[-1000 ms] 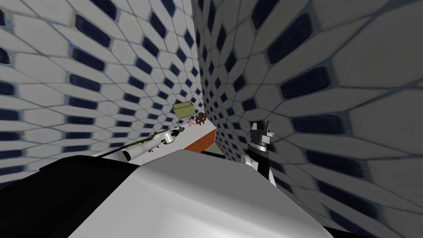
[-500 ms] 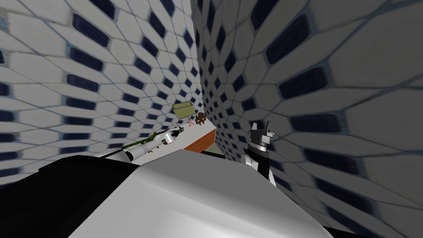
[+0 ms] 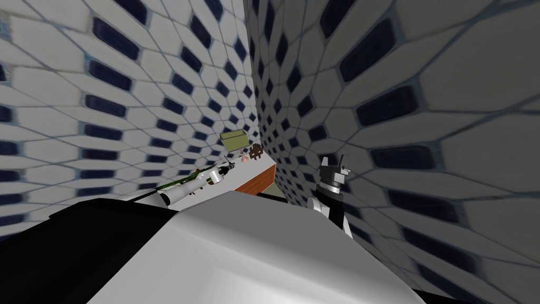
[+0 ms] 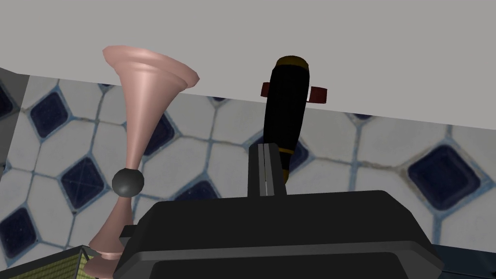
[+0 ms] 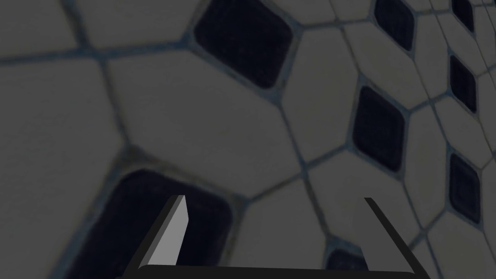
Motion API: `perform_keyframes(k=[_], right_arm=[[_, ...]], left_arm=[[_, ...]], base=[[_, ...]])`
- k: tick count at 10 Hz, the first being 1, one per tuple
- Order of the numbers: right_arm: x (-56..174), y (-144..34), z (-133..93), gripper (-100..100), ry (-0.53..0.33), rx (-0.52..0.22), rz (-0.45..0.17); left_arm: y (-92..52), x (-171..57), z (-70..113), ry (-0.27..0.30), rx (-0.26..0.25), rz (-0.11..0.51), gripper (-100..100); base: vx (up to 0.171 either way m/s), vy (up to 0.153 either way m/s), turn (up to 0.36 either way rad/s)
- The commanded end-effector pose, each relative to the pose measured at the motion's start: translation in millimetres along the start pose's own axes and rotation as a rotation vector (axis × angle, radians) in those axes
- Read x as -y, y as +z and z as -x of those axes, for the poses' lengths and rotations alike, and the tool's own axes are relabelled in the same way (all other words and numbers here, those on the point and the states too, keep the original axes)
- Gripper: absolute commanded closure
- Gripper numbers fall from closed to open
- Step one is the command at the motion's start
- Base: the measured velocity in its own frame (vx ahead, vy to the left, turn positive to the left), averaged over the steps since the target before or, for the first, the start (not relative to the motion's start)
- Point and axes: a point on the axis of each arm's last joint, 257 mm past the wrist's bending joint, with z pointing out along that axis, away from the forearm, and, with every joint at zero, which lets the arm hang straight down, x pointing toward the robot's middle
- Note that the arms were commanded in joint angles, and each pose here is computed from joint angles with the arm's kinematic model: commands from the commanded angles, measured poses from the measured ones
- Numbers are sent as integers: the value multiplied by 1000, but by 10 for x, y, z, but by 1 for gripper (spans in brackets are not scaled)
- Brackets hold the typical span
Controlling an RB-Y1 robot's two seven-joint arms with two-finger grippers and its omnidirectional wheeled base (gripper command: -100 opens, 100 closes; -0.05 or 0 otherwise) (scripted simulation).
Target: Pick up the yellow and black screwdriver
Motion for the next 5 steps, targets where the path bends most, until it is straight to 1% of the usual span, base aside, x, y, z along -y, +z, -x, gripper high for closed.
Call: perform_keyframes(k=[1,3,5], right_arm=[[0,0,0,0,0,0,0],[0,1,0,0,0,0,0],[0,1,0,0,0,0,0]], left_arm=[[6,-65,97,-15,10,24,-100],[11,-176,257,-41,28,65,-100],[8,-277,401,-66,44,101,-100]], base=[[-41,40,-197],[-78,97,-271],[-100,87,-199]])
